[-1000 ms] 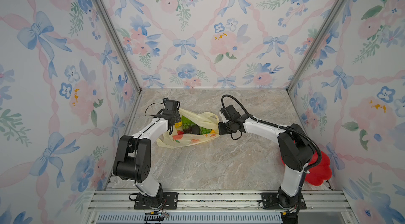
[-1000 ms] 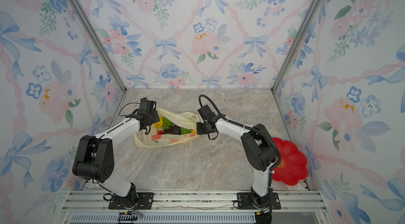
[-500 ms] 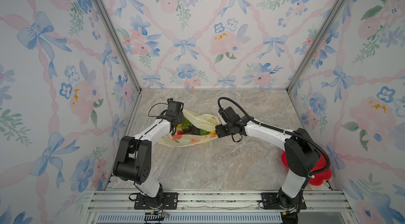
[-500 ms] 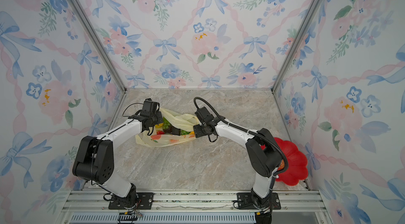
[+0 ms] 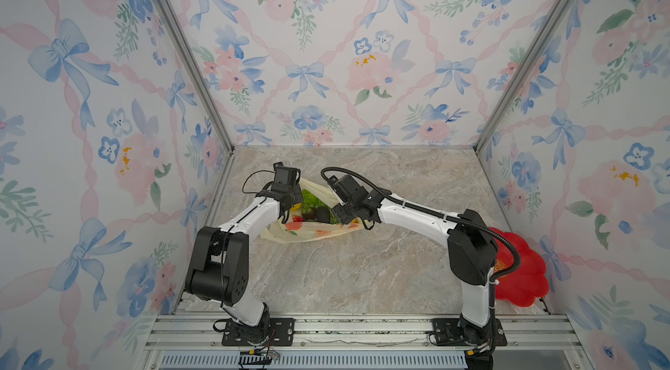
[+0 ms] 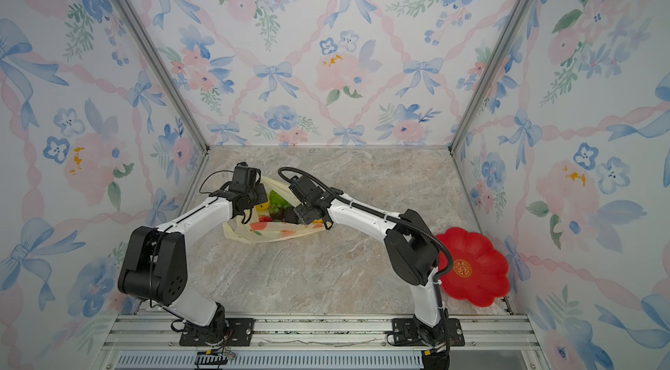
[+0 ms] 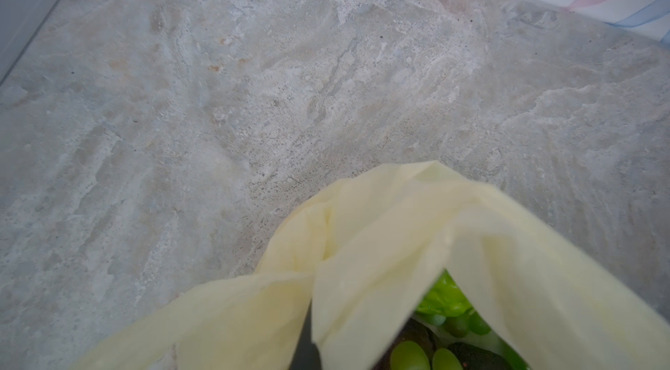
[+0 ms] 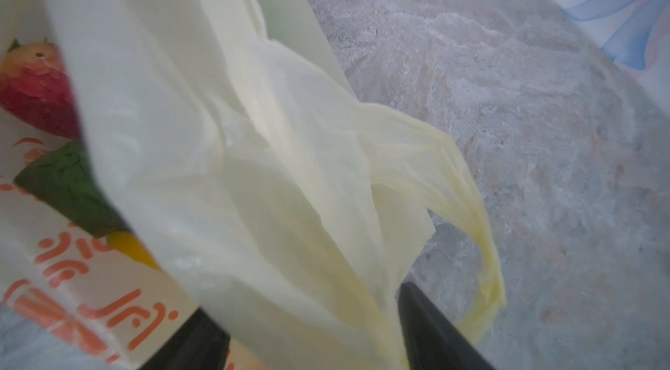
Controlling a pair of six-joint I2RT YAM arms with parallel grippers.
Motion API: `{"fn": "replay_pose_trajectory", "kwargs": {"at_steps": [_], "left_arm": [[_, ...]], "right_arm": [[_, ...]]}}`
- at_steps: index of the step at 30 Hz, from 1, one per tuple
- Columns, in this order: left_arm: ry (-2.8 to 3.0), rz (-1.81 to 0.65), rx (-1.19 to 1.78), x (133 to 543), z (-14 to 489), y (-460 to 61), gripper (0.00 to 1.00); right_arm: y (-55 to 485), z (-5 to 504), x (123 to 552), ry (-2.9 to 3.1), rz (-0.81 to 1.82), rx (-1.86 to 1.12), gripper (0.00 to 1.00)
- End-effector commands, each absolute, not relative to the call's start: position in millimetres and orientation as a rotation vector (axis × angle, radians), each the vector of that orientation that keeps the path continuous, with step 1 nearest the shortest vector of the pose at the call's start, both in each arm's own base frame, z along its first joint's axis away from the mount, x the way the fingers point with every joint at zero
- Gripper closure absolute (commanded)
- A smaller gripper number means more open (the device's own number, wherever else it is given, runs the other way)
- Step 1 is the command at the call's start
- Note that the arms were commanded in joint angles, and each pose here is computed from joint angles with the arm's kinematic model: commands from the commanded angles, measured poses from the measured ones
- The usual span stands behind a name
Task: Take fruits out of the plastic bag
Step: Spread open the plastic bag at the center of the table.
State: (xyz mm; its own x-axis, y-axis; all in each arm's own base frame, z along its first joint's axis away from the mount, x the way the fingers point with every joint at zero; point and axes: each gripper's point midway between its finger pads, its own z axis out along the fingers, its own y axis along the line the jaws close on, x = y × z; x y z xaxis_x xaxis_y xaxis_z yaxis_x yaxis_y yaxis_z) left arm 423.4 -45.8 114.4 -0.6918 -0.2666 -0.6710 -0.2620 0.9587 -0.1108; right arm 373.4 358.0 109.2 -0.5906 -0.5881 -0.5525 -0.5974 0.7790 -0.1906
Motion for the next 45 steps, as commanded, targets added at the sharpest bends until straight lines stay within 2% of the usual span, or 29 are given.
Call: {"fn": "replay_pose_trajectory", "kwargs": {"at_steps": [1,3,6,10,14,15,18,21,27,30,37,45], "left_arm": [[2.372,0.002,-0.400,424.8,107.3,-36.4,0.97],[2.374,0.016,-0.412,428.5,104.5,-31.3,0.97],[2.384,0.029,-0.403,436.3,100.3,-30.2,0.97],[2.395,0.039,-0.402,445.1,93.9,-30.9,0.96],[2.394,0.059,-0.406,449.9,92.4,-28.9,0.93],[2.391,0.060,-0.402,450.8,93.4,-29.3,0.89],[2.381,0.049,-0.403,447.1,99.1,-30.3,0.61],[2.348,0.024,-0.432,434.4,112.9,-30.1,0.42],[2.296,-0.023,-0.483,388.0,126.5,-33.1,0.20],[2.311,-0.062,-0.471,370.2,120.9,-40.6,0.17],[2.395,-0.073,-0.485,355.5,88.5,-45.9,0.18],[2.369,-0.134,-0.501,334.2,77.1,-46.9,0.70]], "right_arm": [[330.7,100.3,396.6,2.477,0.027,-0.758,0.61],[318.2,97.0,411.1,2.524,0.102,-0.637,0.79],[306.7,93.0,427.9,2.572,0.285,-0.454,0.90],[297.3,84.3,446.6,2.612,0.507,-0.225,1.00],[291.8,78.1,455.1,2.622,0.555,-0.137,1.00],[294.2,77.8,455.1,2.623,0.567,-0.144,1.00],[301.0,81.9,453.4,2.617,0.578,-0.175,1.00],[304.0,85.5,449.1,2.615,0.557,-0.204,1.00],[303.9,90.3,440.0,2.603,0.536,-0.222,1.00],[303.6,89.8,435.4,2.599,0.532,-0.225,1.00],[303.7,88.9,431.2,2.597,0.511,-0.224,1.00],[295.7,87.0,451.1,2.587,0.518,-0.185,0.99]]}}
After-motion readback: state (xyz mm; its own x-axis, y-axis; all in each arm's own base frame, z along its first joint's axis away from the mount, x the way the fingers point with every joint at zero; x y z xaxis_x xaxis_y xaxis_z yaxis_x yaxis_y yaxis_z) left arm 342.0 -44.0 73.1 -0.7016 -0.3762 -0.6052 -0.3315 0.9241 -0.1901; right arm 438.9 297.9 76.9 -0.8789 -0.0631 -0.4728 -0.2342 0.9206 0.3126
